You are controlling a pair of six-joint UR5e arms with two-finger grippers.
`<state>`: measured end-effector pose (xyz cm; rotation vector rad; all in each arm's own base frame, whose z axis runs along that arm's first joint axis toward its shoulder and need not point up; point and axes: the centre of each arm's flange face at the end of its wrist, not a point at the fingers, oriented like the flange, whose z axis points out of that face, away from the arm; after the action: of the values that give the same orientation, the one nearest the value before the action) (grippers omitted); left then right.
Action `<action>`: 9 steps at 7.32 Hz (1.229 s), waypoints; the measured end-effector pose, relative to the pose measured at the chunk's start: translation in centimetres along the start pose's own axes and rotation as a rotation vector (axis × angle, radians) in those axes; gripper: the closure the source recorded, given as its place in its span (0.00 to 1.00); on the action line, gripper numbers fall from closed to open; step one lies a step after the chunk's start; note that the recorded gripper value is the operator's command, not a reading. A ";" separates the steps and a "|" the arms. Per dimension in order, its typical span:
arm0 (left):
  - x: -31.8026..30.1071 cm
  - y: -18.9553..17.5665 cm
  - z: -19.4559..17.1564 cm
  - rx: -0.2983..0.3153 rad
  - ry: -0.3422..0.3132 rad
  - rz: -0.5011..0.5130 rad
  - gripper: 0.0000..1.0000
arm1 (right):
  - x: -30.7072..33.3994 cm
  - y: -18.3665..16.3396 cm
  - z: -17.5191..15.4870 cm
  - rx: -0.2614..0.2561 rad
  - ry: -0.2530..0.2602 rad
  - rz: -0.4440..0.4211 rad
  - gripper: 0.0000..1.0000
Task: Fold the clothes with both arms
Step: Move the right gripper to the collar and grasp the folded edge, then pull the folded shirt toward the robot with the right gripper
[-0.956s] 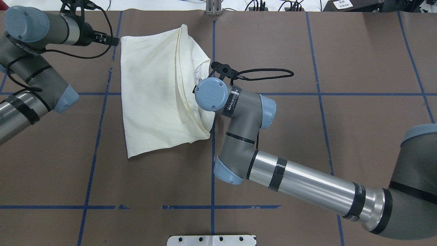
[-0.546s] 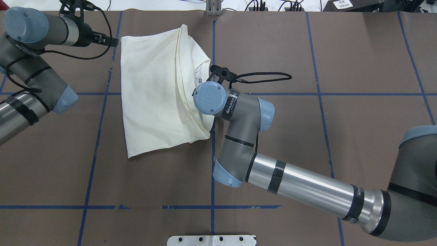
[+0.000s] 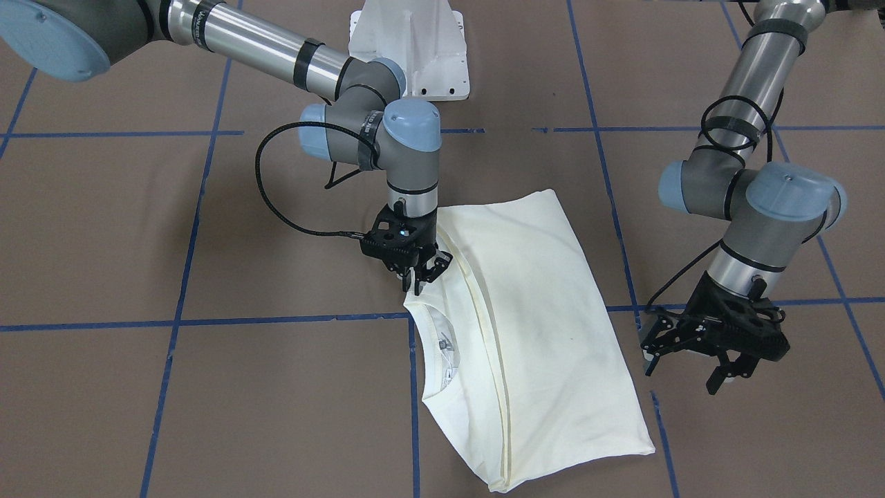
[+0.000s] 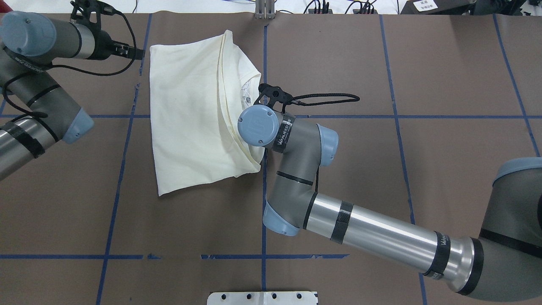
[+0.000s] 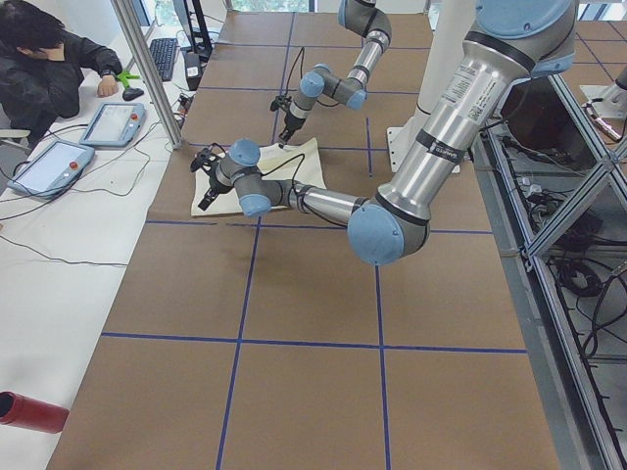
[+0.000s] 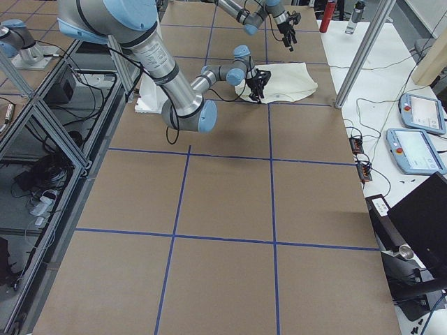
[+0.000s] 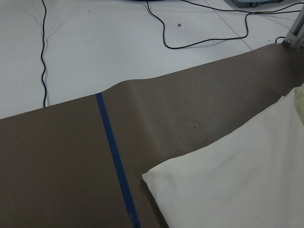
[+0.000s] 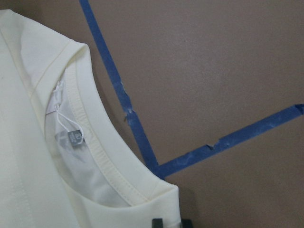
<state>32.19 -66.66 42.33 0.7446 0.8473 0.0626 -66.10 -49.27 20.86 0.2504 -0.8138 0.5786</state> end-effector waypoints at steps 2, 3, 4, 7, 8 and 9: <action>0.0 0.0 -0.1 0.001 0.001 0.000 0.00 | -0.2 0.1 -0.5 -0.004 -0.008 -0.005 1.00; 0.0 0.1 -0.3 0.003 0.003 0.000 0.00 | 0.1 0.0 -1.3 -0.015 -0.016 -0.006 1.00; 0.1 0.1 -0.6 0.007 0.006 0.001 0.00 | 1.6 -0.1 -2.3 -0.026 -0.026 -0.006 1.00; 0.0 0.9 -1.8 0.016 0.016 0.004 0.00 | 12.6 1.5 -5.4 -0.038 -0.047 -0.035 1.00; 0.1 1.3 -2.2 0.017 0.019 0.004 0.00 | 15.6 2.3 -6.1 -0.039 -0.045 -0.051 0.04; 0.2 1.7 -2.7 0.019 0.025 0.004 0.00 | 17.9 3.0 -6.6 -0.042 -0.041 -0.063 0.00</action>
<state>30.85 -63.72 42.10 0.7649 0.8709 0.0679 -54.05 -37.10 29.71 0.2492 -0.8542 0.4976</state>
